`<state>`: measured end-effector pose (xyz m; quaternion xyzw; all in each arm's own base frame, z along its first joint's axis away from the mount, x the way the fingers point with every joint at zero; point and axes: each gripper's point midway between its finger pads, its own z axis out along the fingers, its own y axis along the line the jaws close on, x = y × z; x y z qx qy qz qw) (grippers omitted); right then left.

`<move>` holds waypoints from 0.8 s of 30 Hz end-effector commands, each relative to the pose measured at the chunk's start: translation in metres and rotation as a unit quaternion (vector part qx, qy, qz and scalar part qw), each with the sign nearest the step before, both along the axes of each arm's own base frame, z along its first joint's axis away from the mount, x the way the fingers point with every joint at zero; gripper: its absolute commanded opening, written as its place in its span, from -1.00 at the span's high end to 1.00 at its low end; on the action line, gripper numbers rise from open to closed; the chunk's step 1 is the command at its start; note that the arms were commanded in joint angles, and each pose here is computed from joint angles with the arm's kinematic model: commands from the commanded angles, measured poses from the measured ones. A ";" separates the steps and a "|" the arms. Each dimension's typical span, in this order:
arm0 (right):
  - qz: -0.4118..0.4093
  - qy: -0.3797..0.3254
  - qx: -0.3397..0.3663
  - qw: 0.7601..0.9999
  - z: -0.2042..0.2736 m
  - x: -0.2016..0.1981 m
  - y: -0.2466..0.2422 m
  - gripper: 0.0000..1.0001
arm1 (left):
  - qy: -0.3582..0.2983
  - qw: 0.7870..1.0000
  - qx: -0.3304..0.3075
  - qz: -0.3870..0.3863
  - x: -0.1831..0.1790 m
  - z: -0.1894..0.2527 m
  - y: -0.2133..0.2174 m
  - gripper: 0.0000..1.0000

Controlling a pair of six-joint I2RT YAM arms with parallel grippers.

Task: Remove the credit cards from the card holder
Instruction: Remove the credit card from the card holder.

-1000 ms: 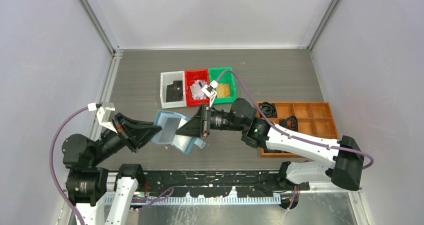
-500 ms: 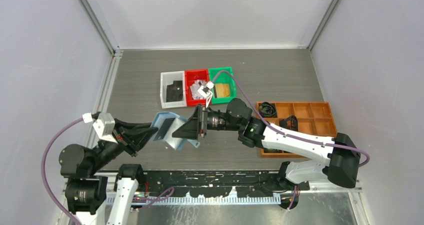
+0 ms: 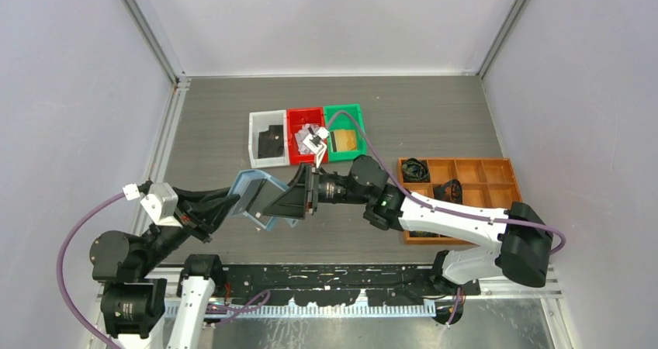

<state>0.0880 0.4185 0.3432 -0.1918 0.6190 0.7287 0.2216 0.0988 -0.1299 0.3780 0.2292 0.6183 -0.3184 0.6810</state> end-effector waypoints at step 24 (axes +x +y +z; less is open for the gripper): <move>-0.001 -0.003 0.048 0.999 0.043 -0.002 0.003 -0.57 | 0.039 0.997 -0.049 -0.049 -0.007 0.021 -0.013 1.00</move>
